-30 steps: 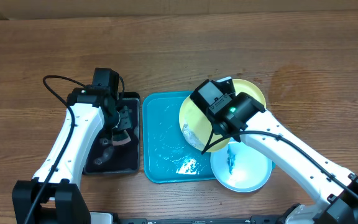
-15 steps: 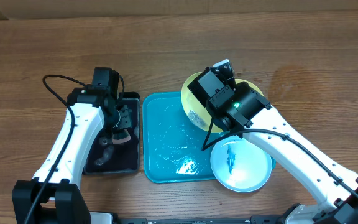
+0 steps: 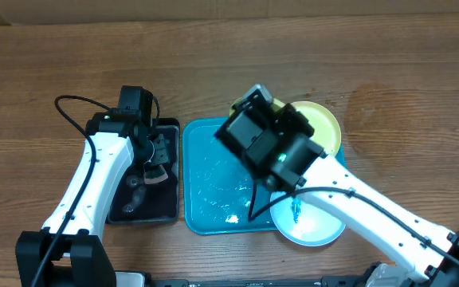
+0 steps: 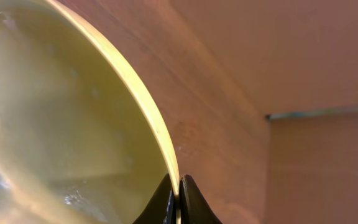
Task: Clean dirty plates on tray and stack at the side
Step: 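Carry the yellow plate off the tray to the right side, then lower the yellow plate onto the table right of the tray, then move the right gripper back to the edge of the white plate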
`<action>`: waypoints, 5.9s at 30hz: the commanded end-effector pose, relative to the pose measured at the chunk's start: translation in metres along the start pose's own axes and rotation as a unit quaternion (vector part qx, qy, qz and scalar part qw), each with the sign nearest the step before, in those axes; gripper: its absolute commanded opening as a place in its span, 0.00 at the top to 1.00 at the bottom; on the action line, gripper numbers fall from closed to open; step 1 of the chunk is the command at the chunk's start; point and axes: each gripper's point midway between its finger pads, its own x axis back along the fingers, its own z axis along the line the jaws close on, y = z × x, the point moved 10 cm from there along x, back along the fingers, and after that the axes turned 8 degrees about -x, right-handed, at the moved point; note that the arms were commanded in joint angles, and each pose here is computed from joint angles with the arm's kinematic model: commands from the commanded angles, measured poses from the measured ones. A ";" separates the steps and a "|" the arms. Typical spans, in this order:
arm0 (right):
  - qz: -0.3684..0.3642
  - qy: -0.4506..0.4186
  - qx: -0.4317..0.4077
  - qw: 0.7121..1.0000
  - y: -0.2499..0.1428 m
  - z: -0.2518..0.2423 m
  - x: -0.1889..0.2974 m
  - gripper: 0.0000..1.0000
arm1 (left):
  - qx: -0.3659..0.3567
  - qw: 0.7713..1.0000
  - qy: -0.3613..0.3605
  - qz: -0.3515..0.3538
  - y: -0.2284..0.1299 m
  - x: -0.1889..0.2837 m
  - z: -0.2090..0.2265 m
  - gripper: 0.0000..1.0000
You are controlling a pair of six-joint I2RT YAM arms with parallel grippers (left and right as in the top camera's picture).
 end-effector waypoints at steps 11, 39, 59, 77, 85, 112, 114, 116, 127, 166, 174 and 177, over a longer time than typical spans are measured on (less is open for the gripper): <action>-0.099 -0.086 0.044 0.990 0.006 0.009 0.059 0.96 | -0.005 1.000 -0.004 -0.002 0.001 0.000 0.000 0.96; -0.088 -0.033 0.006 0.996 0.009 0.019 0.050 0.96 | -0.005 1.000 -0.004 -0.001 0.001 0.000 0.000 0.96; -0.004 0.053 -0.061 0.997 -0.001 0.038 0.020 0.96 | -0.006 1.000 -0.004 -0.001 0.001 0.000 -0.001 0.96; 0.251 0.280 -0.470 0.798 -0.026 -0.054 -0.116 0.96 | -0.006 1.000 -0.005 -0.003 0.002 0.000 -0.001 0.96; 0.301 0.187 -0.610 0.709 -0.110 -0.156 -0.193 0.96 | -0.009 1.000 -0.005 -0.004 0.002 0.000 -0.001 0.96; 0.415 0.154 -0.661 0.606 -0.252 -0.177 -0.300 0.18 | -0.013 1.000 -0.005 -0.008 0.003 0.000 -0.001 0.96; 0.405 0.174 -0.663 0.606 -0.245 -0.181 -0.298 0.17 | -0.013 1.000 -0.006 -0.010 0.004 0.000 -0.001 0.96; 0.393 0.180 -0.663 0.611 -0.233 -0.189 -0.293 0.16 | -0.013 1.000 -0.006 -0.012 0.004 0.000 -0.001 0.96; 0.305 0.221 -0.593 0.711 -0.118 -0.222 -0.197 0.00 | -0.013 1.000 -0.007 -0.014 0.005 0.000 -0.001 0.96; 0.499 0.186 -0.485 0.694 -0.170 -0.067 -0.042 0.05 | -0.013 0.999 -0.012 -0.028 0.009 0.001 -0.003 0.96; 0.551 0.194 -0.491 0.647 -0.210 -0.023 -0.056 0.21 | -0.013 0.999 -0.013 -0.028 0.009 0.001 -0.003 0.96; 0.554 0.207 -0.493 0.638 -0.222 -0.009 -0.062 0.27 | -0.013 0.999 -0.013 -0.027 0.009 0.001 -0.003 0.96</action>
